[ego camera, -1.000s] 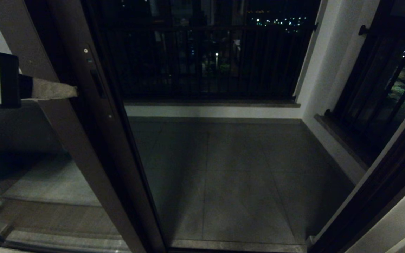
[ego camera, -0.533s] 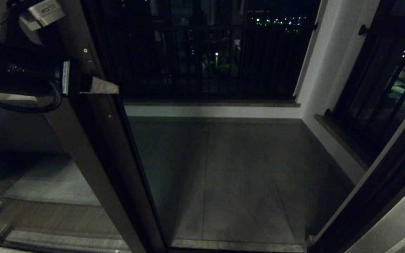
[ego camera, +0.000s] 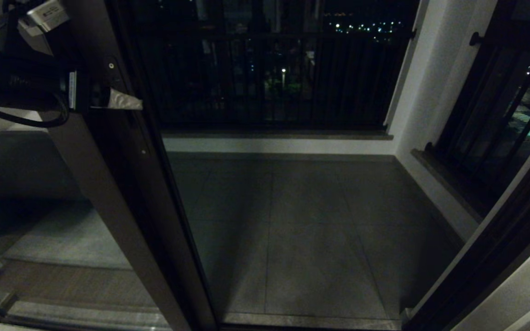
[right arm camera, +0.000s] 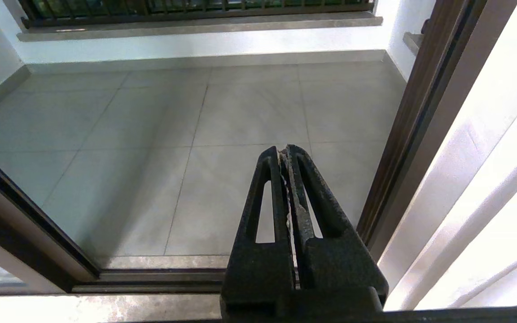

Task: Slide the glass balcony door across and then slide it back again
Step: Close the slid door

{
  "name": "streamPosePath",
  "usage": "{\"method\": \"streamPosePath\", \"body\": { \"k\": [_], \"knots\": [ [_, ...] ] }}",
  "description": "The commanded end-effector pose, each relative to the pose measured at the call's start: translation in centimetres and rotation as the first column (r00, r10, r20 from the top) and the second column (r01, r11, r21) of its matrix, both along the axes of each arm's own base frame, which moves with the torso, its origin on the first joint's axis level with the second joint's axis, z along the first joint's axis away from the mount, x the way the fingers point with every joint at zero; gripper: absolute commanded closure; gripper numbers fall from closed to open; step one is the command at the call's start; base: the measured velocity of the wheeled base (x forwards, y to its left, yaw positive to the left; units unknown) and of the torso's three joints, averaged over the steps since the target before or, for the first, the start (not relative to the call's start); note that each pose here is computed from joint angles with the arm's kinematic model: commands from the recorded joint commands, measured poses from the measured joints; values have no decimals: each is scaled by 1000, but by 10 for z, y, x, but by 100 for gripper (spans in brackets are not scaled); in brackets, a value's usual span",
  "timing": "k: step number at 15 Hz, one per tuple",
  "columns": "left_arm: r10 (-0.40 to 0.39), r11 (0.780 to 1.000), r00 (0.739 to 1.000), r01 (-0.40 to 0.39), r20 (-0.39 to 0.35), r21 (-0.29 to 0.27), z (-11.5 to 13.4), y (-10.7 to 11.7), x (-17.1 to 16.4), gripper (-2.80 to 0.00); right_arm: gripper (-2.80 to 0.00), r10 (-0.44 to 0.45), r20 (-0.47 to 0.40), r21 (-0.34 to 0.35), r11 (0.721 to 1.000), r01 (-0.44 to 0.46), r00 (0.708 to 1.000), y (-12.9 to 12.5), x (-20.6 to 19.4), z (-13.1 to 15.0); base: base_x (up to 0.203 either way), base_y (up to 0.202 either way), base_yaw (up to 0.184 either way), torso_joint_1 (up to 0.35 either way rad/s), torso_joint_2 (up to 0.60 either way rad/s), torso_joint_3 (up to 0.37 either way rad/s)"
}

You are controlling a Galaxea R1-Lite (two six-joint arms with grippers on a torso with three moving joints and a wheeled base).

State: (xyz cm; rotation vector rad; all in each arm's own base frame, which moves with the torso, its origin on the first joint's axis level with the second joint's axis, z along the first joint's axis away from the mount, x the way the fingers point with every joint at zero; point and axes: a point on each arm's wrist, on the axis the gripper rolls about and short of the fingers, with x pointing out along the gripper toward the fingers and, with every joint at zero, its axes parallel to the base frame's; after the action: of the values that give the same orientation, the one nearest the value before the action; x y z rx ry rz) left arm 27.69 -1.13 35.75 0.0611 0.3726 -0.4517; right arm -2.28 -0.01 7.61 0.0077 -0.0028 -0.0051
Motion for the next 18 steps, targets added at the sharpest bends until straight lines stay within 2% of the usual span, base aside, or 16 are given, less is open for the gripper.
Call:
{"method": "streamPosePath", "body": {
  "k": [1, 9, 16, 18],
  "knots": [
    [1, 1000, 1000, -1, -24, -2, -6, 1, 8, -280, 0, 0, -1, 0, 1000, 0, 1000, 0, 0, 0, 0, 0, 0, 0, 0, 0],
    [-9, 1000, 1000, 9, -21, -2, -8, -3, 30, -280, 0, -1, 0, 0, 1000, 1, 1000, 0, 0, 0, 0, 0, 0, 0, 0, 0],
    [-25, 1000, 999, 25, -47, -1, -18, -9, 45, -280, 0, 1, 0, 0, 1000, -1, 1000, 0, 0, 0, 0, 0, 0, 0, 0, 0],
    [-21, 1000, 1000, 21, 10, -6, -16, -9, 51, -280, 0, 1, 0, 0, 1000, -1, 1000, 0, 0, 0, 0, 0, 0, 0, 0, 0]
  ]
}}
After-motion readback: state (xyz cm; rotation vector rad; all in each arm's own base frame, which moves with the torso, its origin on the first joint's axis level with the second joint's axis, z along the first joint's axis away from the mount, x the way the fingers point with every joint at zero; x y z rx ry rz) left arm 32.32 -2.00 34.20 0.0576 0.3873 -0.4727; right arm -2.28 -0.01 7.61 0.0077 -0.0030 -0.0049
